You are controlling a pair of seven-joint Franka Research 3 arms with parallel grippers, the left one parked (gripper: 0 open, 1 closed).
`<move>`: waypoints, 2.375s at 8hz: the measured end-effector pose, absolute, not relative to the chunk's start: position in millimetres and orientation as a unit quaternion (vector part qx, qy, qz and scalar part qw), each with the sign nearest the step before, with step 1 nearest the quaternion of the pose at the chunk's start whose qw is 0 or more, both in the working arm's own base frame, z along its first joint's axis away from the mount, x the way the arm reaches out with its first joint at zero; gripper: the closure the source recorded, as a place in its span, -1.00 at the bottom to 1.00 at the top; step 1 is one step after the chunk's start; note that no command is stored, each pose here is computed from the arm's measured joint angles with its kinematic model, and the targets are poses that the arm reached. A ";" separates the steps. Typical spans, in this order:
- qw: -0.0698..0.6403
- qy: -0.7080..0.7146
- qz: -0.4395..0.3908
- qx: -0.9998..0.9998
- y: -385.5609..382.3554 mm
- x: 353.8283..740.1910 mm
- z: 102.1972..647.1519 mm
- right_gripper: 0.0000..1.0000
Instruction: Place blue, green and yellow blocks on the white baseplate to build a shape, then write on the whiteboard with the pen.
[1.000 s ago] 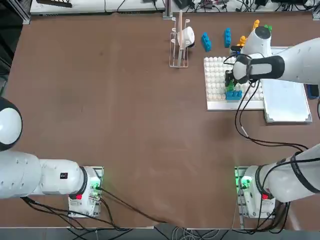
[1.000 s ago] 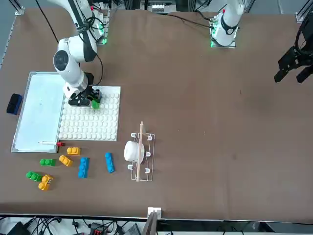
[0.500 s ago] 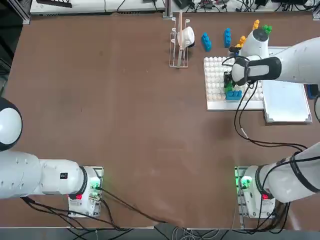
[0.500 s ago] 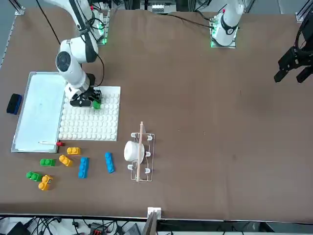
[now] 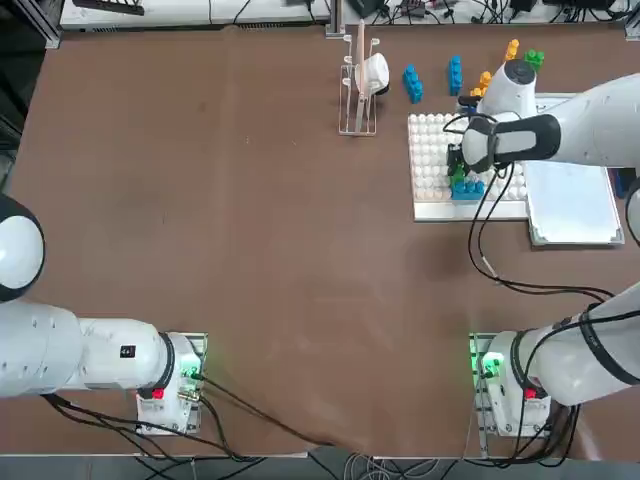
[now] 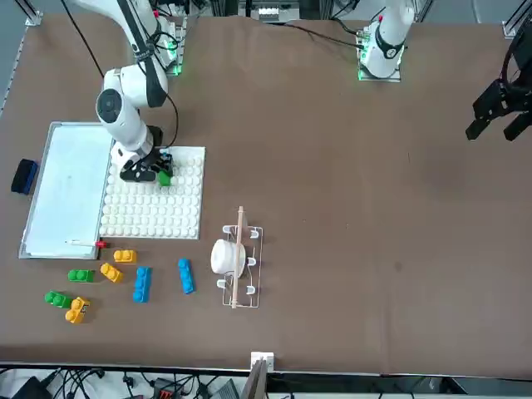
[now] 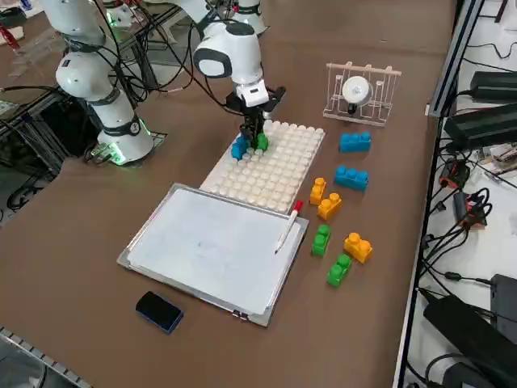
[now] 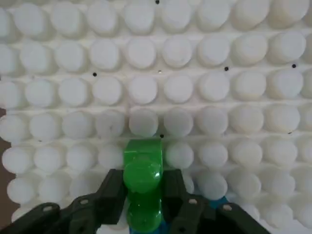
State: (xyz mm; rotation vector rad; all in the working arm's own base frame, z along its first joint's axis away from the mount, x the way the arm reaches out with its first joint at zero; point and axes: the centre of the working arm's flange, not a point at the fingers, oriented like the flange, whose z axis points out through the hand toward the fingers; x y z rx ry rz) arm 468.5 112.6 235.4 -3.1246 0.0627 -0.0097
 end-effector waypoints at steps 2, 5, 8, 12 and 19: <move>0.007 0.020 -0.004 -1.000 113.1 468.5 231.8 0.17; 0.007 0.020 -0.004 -1.000 113.1 468.4 231.7 0.17; 0.008 0.023 -0.007 -1.000 113.0 469.3 231.6 -0.07; 0.016 0.027 -0.025 -0.999 113.7 487.6 264.1 -0.99; 0.022 0.051 -0.028 -0.998 101.1 563.6 357.7 -0.99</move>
